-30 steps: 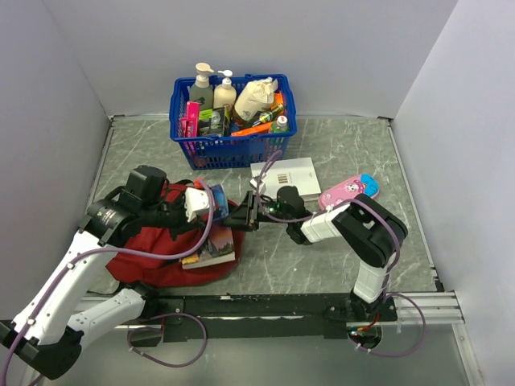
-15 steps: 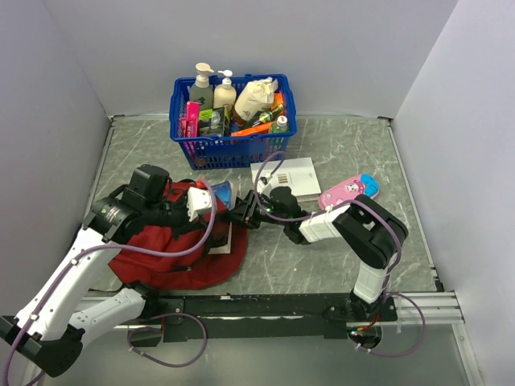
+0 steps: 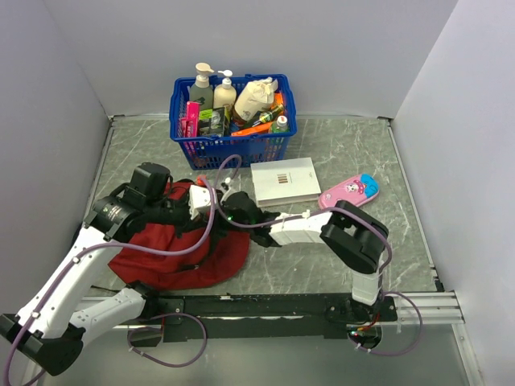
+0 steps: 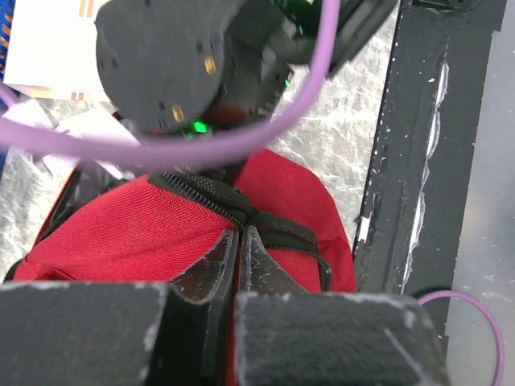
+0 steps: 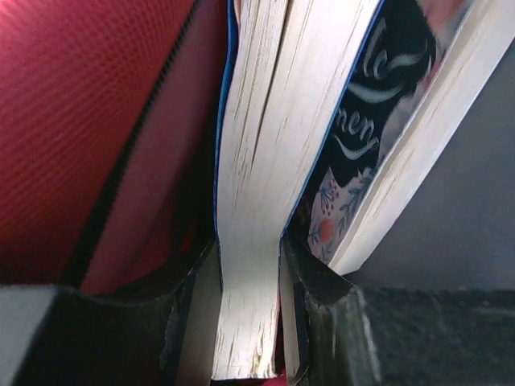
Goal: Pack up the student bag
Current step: Place the book in the student bag.
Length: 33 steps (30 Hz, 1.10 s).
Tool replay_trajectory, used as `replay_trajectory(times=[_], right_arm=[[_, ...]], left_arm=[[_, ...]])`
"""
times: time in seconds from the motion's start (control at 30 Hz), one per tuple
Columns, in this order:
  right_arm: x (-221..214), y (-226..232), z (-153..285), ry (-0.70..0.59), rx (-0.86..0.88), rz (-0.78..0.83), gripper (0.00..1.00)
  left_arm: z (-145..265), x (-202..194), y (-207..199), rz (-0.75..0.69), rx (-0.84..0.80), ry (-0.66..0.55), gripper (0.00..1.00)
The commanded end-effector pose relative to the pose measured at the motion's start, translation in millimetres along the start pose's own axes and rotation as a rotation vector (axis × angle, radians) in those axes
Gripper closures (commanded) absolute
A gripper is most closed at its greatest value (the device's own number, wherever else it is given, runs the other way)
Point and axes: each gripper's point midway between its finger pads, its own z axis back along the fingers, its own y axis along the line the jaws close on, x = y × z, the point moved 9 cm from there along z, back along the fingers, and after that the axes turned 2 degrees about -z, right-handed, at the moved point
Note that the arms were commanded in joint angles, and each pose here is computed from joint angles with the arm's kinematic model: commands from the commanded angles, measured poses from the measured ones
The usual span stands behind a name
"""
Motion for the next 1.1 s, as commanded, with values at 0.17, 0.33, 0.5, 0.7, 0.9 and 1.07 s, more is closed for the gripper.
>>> replay_trajectory(times=[0.17,0.33,0.5,0.7,0.9,1.07], right_arm=[[14.4,24.9,3.2,-0.041,0.107,0.027,0.35],[32.3,12.0,34.3,-0.128,0.122,0.024,0.43],[29.3,-13.3,47.2,-0.123,0.060,0.033,0.72],[23.6,-18.9,37.2,-0.040,0.023,0.037,1.00],[7.5,-26.2,36.1,0.033,-0.076,0.101,1.00],[-4.8,-43.0,23.1,0.105,-0.100,0.035,1.00]], left_arm=[[2.2,19.6,-0.4,-0.041,-0.031,-0.110,0.99],[3.1,17.0,-1.9,-0.039,-0.028,-0.101,0.99],[1.4,16.3,-1.3,-0.037,-0.031,-0.098,0.99],[2.2,20.0,0.4,-0.033,-0.027,-0.105,0.99],[1.9,20.8,0.4,-0.036,-0.026,-0.111,0.99],[2.1,24.3,2.3,-0.038,-0.023,-0.122,0.99]])
